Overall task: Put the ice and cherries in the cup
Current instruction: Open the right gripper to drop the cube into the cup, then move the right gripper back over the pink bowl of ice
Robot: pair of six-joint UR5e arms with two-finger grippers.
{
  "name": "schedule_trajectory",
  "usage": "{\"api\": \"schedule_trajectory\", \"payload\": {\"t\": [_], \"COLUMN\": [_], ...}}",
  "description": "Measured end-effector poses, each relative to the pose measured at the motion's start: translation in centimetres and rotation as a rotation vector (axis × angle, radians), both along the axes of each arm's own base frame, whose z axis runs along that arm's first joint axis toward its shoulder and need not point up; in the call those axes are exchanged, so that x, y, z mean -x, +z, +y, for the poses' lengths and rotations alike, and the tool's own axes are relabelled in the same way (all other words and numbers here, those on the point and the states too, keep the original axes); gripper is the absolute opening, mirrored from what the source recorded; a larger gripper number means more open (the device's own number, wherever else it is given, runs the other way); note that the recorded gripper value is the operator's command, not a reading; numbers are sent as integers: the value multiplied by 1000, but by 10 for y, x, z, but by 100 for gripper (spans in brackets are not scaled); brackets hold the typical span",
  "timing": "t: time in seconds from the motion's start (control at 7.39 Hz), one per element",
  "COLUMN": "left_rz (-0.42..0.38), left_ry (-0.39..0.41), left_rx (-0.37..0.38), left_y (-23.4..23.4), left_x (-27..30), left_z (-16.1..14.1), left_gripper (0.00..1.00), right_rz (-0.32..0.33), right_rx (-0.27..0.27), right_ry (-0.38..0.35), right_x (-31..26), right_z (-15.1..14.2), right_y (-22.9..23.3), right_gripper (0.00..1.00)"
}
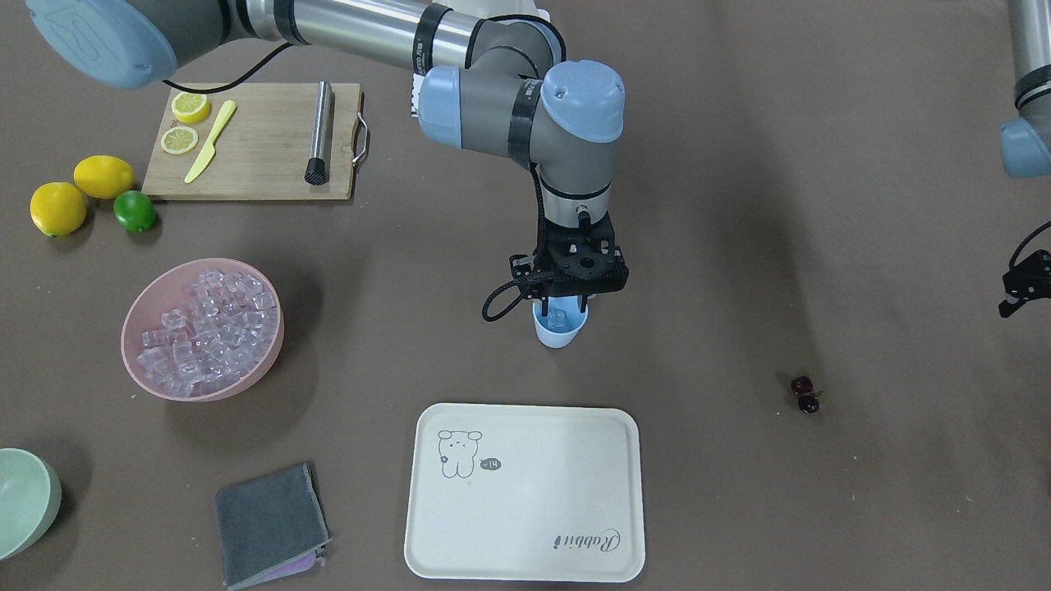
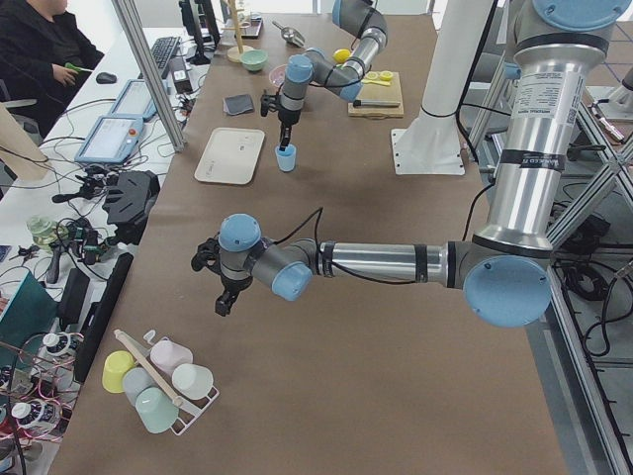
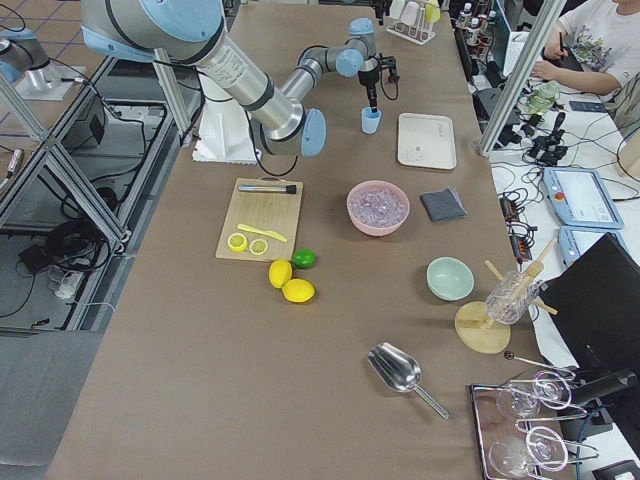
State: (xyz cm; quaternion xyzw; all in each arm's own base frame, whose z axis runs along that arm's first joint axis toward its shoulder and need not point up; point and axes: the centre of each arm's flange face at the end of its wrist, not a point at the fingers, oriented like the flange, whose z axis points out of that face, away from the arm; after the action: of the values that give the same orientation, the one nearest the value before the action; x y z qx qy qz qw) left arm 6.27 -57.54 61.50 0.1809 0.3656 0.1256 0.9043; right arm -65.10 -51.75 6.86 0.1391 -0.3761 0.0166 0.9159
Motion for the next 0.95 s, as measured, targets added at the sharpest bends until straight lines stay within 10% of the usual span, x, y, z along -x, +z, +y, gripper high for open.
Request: {"api": "schedule_trajectory", "payload": {"t": [0.54,0.95], "left_rz": [-1,1], "left_ry": [1,-3], "left_rx": [1,3], "left_y": [1,-1], "left_x": [0,-1], "left_z": [0,-1], "left_gripper": [97,97], "right_rz": [1,92], "right_rx": [71,-3], "right_ry": [-36,-197], "right_x": [-132,-302], "right_z": [-61,-49], "right_y": [-3,148], "right_gripper": [99,99]}}
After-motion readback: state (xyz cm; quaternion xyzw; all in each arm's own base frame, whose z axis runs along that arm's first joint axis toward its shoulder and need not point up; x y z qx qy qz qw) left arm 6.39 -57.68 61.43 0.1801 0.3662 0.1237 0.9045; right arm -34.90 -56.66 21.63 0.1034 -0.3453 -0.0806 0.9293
